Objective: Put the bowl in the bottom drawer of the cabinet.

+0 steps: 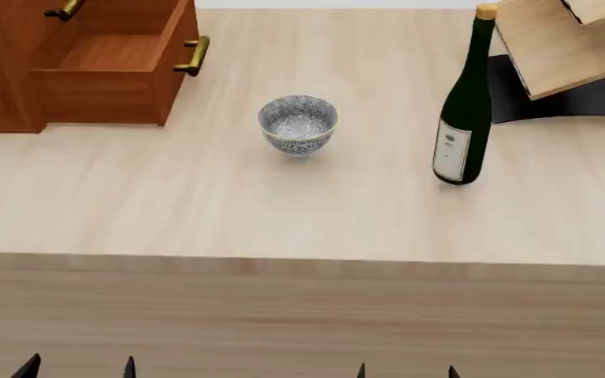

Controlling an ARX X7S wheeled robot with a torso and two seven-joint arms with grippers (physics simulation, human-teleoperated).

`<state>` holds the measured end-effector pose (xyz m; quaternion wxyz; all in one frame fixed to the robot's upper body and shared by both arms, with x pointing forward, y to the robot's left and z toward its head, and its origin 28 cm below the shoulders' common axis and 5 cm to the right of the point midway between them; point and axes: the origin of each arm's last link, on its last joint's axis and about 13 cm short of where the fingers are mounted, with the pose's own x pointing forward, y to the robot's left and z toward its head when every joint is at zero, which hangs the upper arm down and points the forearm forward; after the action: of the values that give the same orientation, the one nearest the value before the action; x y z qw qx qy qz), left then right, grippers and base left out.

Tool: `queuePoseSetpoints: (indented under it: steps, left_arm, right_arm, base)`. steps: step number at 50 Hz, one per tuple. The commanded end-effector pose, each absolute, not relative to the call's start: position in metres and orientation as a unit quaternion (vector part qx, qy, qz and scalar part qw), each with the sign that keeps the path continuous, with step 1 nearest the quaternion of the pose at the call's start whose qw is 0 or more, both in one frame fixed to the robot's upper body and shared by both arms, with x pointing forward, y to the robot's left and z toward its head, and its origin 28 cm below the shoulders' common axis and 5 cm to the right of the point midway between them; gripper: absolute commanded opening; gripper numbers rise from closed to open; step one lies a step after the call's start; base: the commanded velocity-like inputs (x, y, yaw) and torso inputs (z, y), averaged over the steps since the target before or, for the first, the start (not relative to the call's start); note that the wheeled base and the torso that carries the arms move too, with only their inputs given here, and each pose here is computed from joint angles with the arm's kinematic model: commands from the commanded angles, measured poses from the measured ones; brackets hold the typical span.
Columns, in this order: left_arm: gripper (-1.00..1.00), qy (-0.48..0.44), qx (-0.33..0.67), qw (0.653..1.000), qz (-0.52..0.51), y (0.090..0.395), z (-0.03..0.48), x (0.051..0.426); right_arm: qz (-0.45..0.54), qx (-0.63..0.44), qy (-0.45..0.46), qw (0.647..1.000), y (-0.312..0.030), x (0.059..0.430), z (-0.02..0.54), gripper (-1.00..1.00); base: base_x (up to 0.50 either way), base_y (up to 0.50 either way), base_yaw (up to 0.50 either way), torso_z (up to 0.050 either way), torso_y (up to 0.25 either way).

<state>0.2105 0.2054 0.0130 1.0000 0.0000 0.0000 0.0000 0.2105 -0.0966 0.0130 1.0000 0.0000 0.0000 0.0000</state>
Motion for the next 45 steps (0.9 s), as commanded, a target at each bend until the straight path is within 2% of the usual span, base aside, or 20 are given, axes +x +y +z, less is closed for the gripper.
queuePoseSetpoints:
  steps: [1, 2, 11, 21, 45]
  left_arm:
    - [1.00, 0.000, 0.005, 1.000, 0.000, 0.206, 0.013, 0.210]
    - [1.00, 0.001, -0.002, 1.000, 0.000, 0.205, 0.012, 0.211]
    - [1.00, 0.004, 0.006, 1.000, -0.003, 0.204, 0.012, 0.211]
    - [1.00, -0.011, 0.022, 1.000, 0.006, 0.204, 0.018, 0.208]
    - [1.00, -0.014, 0.039, 0.999, 0.029, 0.206, 0.022, 0.209]
  right_arm:
    - [0.000, -0.024, -0.003, 1.000, -0.097, 0.209, 0.013, 1.00]
    - [-0.002, 0.001, 0.001, 1.000, -0.097, 0.211, 0.013, 1.00]
    - [-0.002, 0.001, 0.009, 1.000, -0.097, 0.212, 0.008, 1.00]
    - [-0.004, -0.034, 0.013, 0.999, -0.097, 0.211, 0.009, 1.00]
    - [0.000, -0.041, 0.002, 0.999, -0.095, 0.209, 0.014, 1.00]
  base:
    - [0.00, 0.00, 0.00, 0.000, 0.000]
    - [0.00, 0.00, 0.00, 0.000, 0.000]
    - [0.00, 0.00, 0.00, 0.000, 0.000]
    - [0.00, 0.00, 0.00, 0.000, 0.000]
    - [0.00, 0.49, 0.00, 0.000, 0.000]
